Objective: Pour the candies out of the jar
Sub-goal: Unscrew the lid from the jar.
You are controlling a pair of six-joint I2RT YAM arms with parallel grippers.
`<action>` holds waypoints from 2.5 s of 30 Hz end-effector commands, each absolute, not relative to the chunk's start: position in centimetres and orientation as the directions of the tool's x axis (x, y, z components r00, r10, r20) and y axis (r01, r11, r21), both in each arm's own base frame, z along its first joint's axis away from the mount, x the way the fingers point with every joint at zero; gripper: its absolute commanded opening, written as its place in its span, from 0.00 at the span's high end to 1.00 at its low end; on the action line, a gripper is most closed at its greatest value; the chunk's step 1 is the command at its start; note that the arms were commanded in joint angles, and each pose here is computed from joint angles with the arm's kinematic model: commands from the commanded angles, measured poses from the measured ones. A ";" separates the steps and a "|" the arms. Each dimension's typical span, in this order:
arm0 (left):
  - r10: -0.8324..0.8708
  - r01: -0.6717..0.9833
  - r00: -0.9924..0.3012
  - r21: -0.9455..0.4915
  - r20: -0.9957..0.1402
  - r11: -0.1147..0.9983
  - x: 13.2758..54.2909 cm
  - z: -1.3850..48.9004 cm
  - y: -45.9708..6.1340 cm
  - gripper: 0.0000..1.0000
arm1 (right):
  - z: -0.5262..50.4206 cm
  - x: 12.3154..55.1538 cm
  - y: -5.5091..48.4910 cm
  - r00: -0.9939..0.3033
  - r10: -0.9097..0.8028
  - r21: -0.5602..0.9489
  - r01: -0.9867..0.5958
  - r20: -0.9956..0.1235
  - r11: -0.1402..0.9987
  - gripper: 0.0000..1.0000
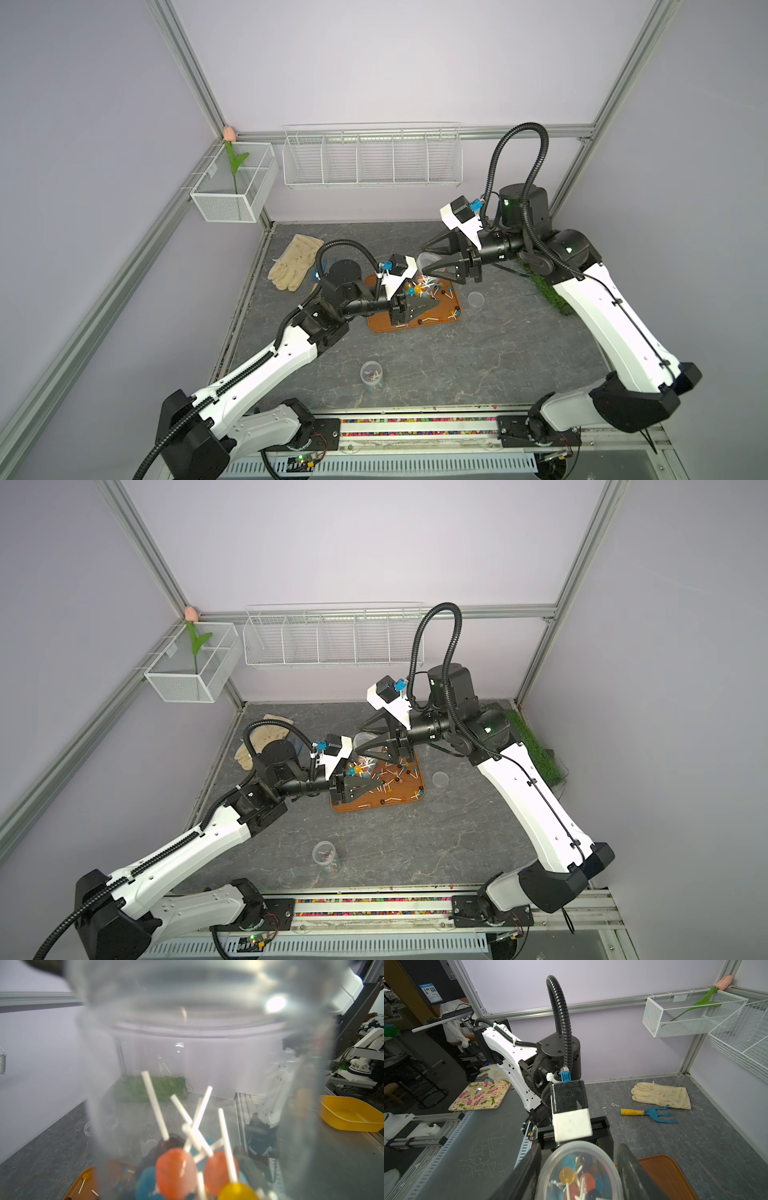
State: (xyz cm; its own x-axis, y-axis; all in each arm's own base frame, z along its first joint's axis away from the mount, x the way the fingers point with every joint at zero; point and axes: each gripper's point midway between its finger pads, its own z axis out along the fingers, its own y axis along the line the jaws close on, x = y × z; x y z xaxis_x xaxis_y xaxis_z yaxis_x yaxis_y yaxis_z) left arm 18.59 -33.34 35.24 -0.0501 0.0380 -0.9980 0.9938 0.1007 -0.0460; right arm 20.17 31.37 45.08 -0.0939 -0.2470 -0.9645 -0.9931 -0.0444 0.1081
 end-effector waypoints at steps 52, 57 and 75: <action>0.018 0.966 -0.046 -0.040 -0.999 0.256 21.3 34.9 -32.9 0.61 | 42.1 24.6 31.7 -0.454 -0.123 0.368 -0.830 -0.883 0.420 0.46; 0.018 0.971 -0.044 -0.039 -0.999 0.236 20.9 35.2 -32.9 0.61 | 42.7 23.9 32.0 -0.394 -0.155 0.316 -0.873 -0.906 0.371 0.50; 0.061 0.996 -0.058 -0.054 -0.996 0.074 18.3 35.7 -33.5 0.61 | 44.9 18.0 32.4 -0.046 -0.294 0.087 -0.988 -0.955 -0.127 0.46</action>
State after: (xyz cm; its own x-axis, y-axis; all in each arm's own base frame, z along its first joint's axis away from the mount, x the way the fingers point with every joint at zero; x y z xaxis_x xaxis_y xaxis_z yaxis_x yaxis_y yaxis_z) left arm 18.78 -33.26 35.82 -0.0378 0.0369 -0.9986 0.9944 0.1003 -0.0340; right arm 20.37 31.78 45.70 -0.0894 -0.2813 -0.9554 -0.9960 0.0308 0.0842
